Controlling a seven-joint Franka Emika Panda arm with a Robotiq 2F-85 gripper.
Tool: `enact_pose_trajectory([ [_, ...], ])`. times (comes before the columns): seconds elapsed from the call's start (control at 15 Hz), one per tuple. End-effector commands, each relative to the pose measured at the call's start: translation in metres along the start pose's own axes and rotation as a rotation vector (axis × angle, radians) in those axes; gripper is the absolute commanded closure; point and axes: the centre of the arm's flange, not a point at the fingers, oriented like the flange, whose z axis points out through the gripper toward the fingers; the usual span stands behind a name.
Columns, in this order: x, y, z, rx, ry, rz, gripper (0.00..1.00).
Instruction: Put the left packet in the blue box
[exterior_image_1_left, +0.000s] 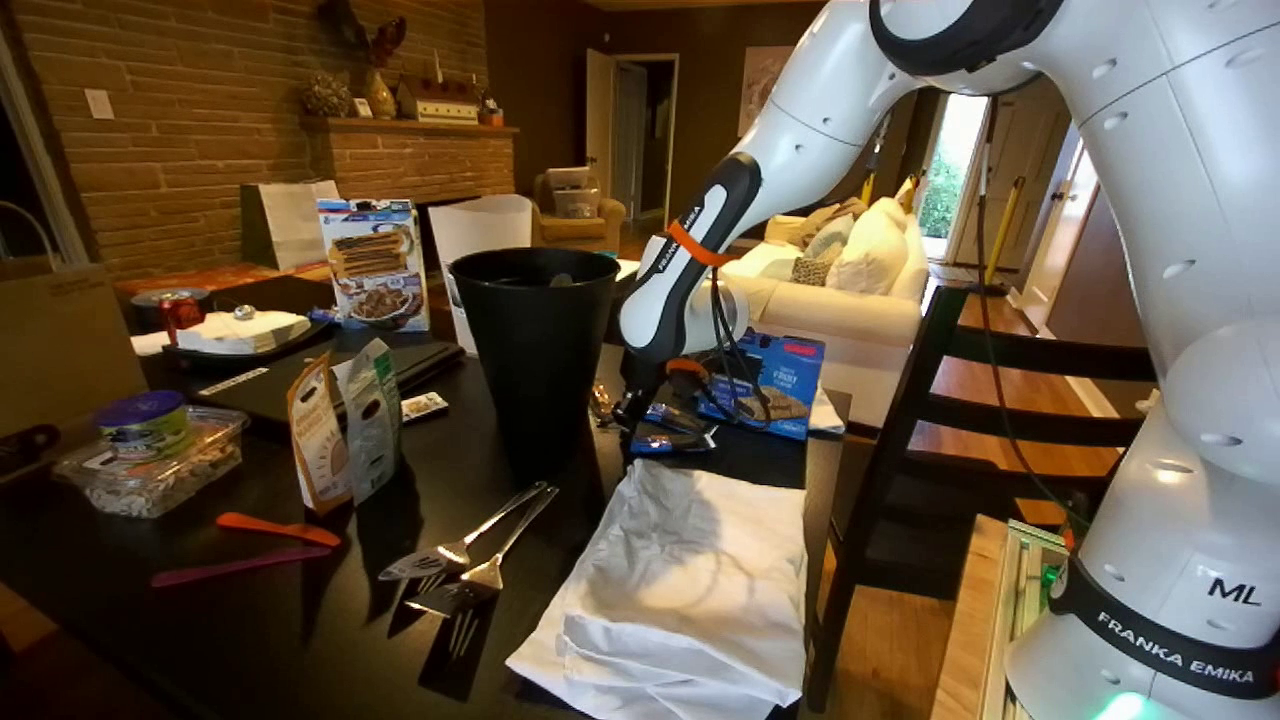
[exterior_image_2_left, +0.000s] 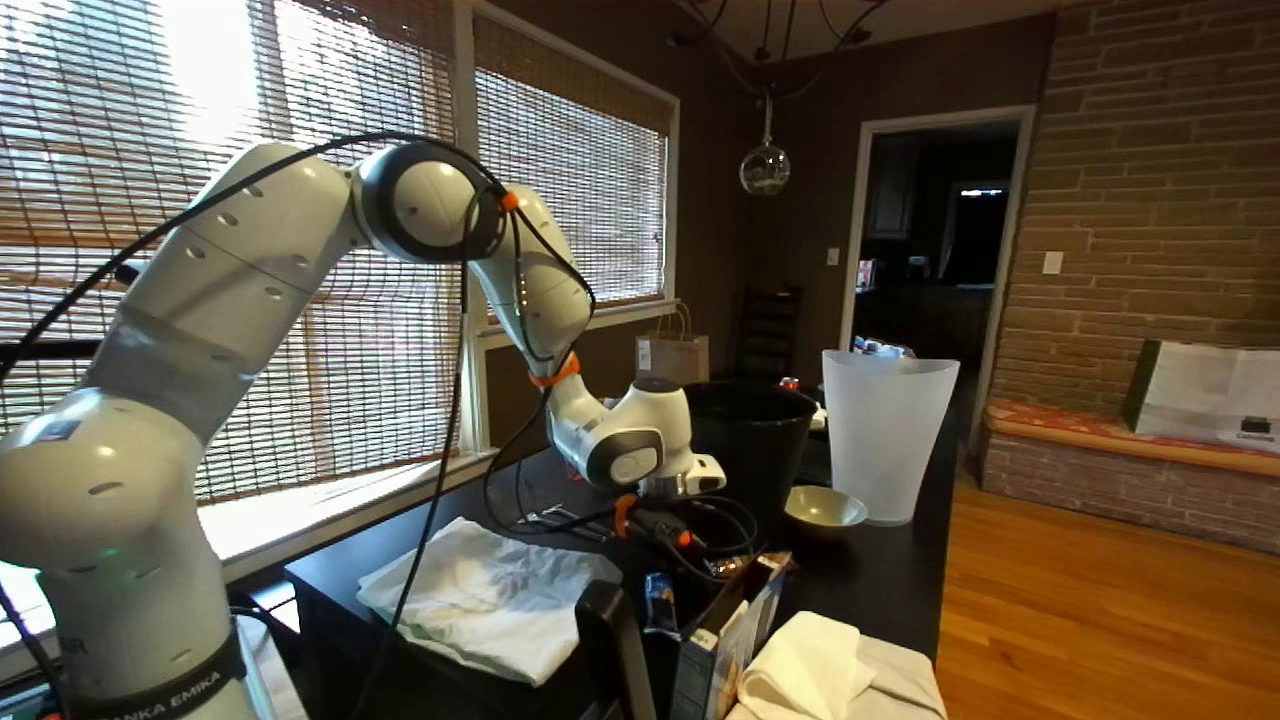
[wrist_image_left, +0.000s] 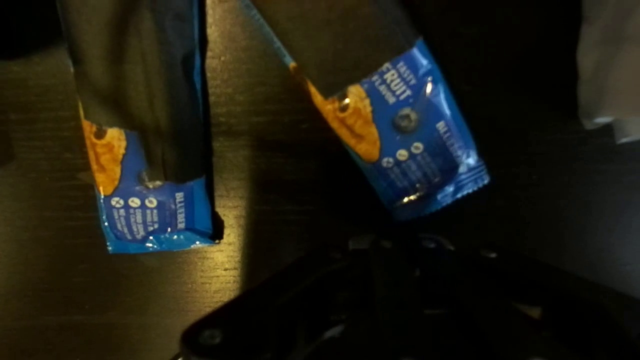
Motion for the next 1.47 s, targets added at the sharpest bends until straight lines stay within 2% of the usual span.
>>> enact_pose_trajectory([
  [0.0,0.004,-0.003,-0.01,0.0,0.019,0.005,1.0],
  [0.47,0.013,-0.015,-0.057,-0.002,0.053,0.082,1.0],
  [0.87,0.011,0.001,-0.118,0.032,0.059,0.294,1.0],
  [1.4,-0.014,0.041,-0.188,0.033,0.073,0.603,1.0],
])
